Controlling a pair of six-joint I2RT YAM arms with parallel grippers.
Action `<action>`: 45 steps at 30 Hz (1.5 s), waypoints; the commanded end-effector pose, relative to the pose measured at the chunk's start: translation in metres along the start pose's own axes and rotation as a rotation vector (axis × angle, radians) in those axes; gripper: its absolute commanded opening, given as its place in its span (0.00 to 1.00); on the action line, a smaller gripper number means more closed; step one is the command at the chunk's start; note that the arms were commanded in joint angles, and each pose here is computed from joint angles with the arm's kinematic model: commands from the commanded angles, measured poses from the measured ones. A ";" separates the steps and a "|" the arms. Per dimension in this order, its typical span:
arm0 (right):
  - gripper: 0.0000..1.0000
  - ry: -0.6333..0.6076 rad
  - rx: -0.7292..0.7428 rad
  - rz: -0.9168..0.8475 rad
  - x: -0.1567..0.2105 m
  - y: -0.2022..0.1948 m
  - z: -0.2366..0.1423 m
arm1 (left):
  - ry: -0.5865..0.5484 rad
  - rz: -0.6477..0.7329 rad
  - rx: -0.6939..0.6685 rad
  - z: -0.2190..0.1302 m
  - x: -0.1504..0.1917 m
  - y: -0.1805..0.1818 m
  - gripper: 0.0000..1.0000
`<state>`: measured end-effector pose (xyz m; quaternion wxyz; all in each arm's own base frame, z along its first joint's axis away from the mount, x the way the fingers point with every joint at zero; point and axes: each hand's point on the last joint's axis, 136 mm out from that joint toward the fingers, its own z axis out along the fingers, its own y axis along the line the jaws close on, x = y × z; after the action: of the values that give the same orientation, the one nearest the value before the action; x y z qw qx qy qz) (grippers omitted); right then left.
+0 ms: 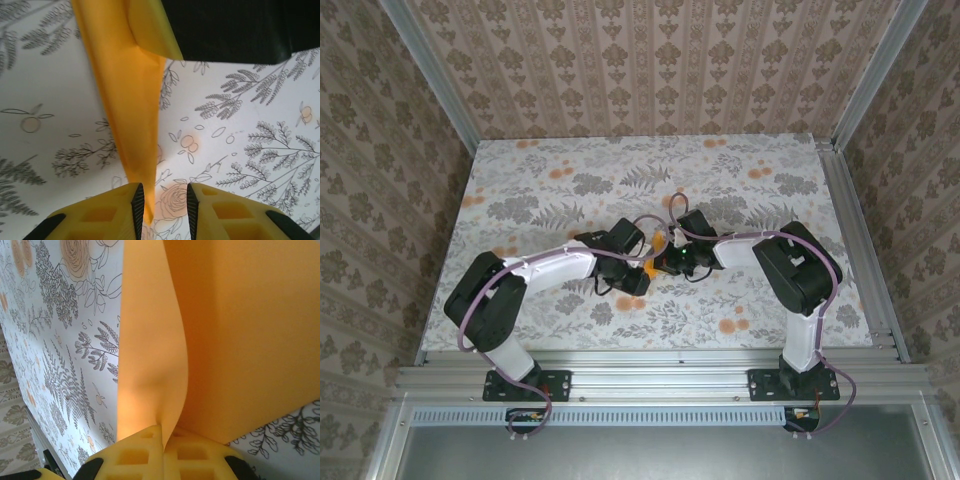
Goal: Fold a paper plane with a square sheet of paper (pick it up from the middle)
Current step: Fold the wing for the fifth time at the center of the table.
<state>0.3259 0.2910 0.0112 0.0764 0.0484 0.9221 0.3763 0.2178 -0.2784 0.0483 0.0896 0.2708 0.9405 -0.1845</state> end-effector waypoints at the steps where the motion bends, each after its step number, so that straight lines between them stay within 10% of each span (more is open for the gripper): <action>1: 0.00 0.120 0.247 0.094 0.046 -0.072 0.015 | -0.007 0.009 -0.050 -0.009 -0.006 0.008 0.32; 13: 0.00 0.127 0.249 0.095 0.049 -0.074 0.016 | 0.028 -0.048 0.132 0.021 0.005 -0.013 0.14; 45: 0.00 0.142 0.265 0.099 0.055 -0.082 0.017 | 0.079 -0.087 0.101 0.027 0.035 0.019 0.12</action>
<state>0.3257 0.2943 0.0108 0.0768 0.0439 0.9208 0.3799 0.2121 -0.2711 0.0178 0.0519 0.2343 0.9414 -0.2370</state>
